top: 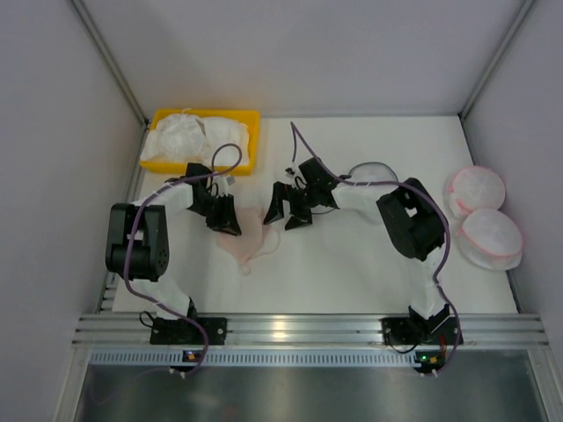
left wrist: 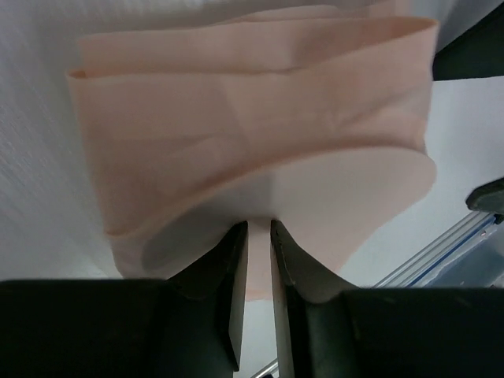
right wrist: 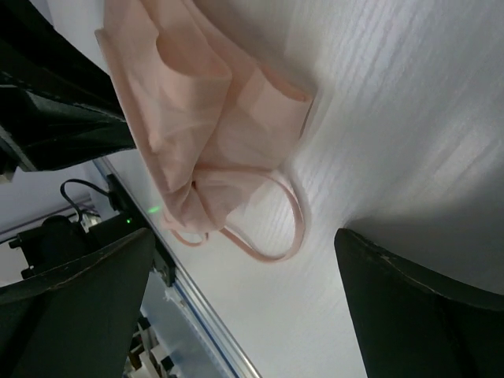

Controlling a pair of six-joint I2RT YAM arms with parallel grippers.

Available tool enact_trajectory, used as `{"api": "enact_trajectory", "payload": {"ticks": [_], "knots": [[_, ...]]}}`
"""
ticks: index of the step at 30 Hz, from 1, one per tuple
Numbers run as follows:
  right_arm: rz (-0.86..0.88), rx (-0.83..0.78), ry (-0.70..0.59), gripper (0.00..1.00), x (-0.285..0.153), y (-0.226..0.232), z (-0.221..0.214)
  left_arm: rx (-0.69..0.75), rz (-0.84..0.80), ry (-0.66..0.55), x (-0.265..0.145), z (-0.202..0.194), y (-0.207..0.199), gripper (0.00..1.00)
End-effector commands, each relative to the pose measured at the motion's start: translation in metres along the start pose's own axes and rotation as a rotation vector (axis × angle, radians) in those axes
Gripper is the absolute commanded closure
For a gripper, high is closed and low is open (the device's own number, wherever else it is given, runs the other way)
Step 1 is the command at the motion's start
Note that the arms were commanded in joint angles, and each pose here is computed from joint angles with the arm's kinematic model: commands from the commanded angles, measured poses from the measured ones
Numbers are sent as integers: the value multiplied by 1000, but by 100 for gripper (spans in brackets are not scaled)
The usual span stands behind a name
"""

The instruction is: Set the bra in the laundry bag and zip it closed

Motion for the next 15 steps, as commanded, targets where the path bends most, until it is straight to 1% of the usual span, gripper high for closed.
{"api": "enact_trajectory", "payload": {"ticks": [1, 3, 7, 11, 15], "knots": [[-49, -39, -7, 1, 15, 1, 7, 6, 25, -19, 7, 9, 10, 77], [-77, -29, -4, 1, 23, -10, 7, -11, 47, -8, 12, 10, 19, 80], [-64, -19, -2, 1, 33, -14, 7, -42, 52, 20, 20, 9, 28, 83], [5, -14, -17, 0, 49, -11, 8, -87, 38, 35, 23, 9, 34, 84], [93, -52, -66, 1, 59, 0, 11, -99, 36, 45, 26, 11, 38, 84]]}}
Point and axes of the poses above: each gripper's point midway between its finger pads, its own x axis out along the fingers, its own y axis along the line the jaws close on, z = x × y, the point moved 2 cm from there along -x, back along the fingers, and after that the axes turned 14 degrees about -x, right-handed, at the moved point
